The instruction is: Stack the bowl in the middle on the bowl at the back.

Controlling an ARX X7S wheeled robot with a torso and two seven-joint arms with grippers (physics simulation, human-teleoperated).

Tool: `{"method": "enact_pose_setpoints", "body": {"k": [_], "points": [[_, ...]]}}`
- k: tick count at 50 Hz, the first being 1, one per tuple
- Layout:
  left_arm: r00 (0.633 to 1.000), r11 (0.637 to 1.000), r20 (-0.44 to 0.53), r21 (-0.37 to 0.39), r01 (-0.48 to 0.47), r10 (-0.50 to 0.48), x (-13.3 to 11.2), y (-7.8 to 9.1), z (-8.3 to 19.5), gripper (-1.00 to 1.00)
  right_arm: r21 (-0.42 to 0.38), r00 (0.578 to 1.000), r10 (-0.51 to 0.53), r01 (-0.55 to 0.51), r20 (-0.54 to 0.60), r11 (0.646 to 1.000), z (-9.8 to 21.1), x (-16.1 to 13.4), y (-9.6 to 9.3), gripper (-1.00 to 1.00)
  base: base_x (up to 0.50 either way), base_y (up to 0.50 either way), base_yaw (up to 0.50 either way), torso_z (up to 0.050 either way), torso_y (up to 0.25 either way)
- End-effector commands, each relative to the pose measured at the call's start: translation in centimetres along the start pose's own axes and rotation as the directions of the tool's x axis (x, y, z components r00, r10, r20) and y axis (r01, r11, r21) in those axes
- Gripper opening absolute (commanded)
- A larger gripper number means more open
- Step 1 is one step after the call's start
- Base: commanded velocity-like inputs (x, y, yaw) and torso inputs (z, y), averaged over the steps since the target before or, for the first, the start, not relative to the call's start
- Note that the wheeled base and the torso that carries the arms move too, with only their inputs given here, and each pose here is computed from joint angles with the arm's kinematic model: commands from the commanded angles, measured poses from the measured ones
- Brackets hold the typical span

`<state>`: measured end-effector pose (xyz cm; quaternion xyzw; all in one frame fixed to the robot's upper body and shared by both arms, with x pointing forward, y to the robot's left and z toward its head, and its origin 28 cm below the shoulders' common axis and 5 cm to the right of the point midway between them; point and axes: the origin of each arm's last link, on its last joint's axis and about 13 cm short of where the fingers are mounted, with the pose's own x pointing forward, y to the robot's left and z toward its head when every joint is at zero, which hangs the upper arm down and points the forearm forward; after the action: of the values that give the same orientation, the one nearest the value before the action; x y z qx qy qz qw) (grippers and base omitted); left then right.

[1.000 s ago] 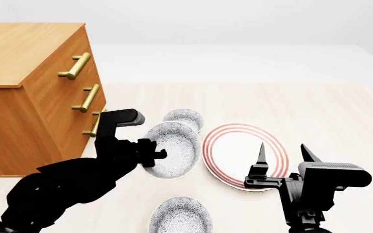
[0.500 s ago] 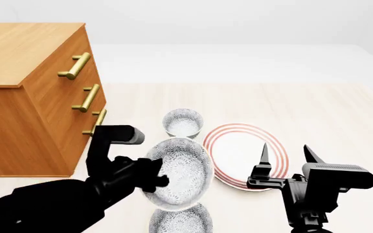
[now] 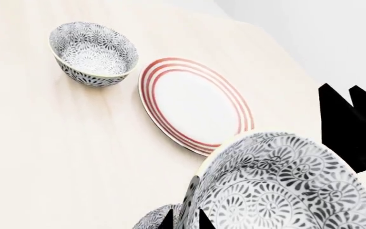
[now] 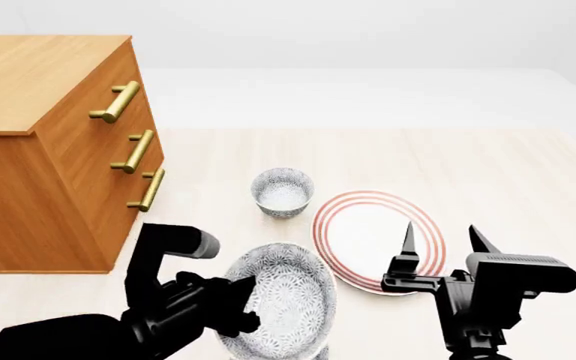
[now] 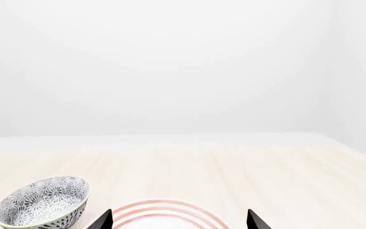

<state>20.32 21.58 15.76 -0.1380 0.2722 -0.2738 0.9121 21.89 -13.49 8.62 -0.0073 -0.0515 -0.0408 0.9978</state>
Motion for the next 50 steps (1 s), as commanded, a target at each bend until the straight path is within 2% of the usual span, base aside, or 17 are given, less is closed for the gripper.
{"method": "enact_pose_setpoints", "body": {"k": [1,16,31,50], "points": [[1.000,1.000,-0.012,-0.007,0.029,-0.029,-0.7,-0.6,-0.9,-1.00,-0.001,1.000,0.003,-0.003,-0.003,1.000,-0.1,0.0,0.1,1.00,0.00,0.00,0.00,0.000,0.000],[0.999,1.000,-0.033,-0.031,0.001,-0.002,-0.8,-0.4,-1.3,-1.00,0.003,1.000,0.004,-0.004,-0.007,1.000,-0.3,0.0,0.1,1.00,0.00,0.00,0.00,0.000,0.000],[0.996,0.996,-0.037,-0.037,-0.081,0.080,-0.8,-0.4,-1.7,-1.00,0.007,1.000,0.001,-0.001,-0.008,1.000,-0.4,0.0,0.0,1.00,0.00,0.00,0.00,0.000,0.000],[0.990,0.996,-0.115,-0.030,-0.083,0.079,0.0,-0.4,-2.9,-1.00,0.011,1.000,-0.004,0.004,-0.007,1.000,-0.4,0.0,0.0,1.00,0.00,0.00,0.00,0.000,0.000]]}}
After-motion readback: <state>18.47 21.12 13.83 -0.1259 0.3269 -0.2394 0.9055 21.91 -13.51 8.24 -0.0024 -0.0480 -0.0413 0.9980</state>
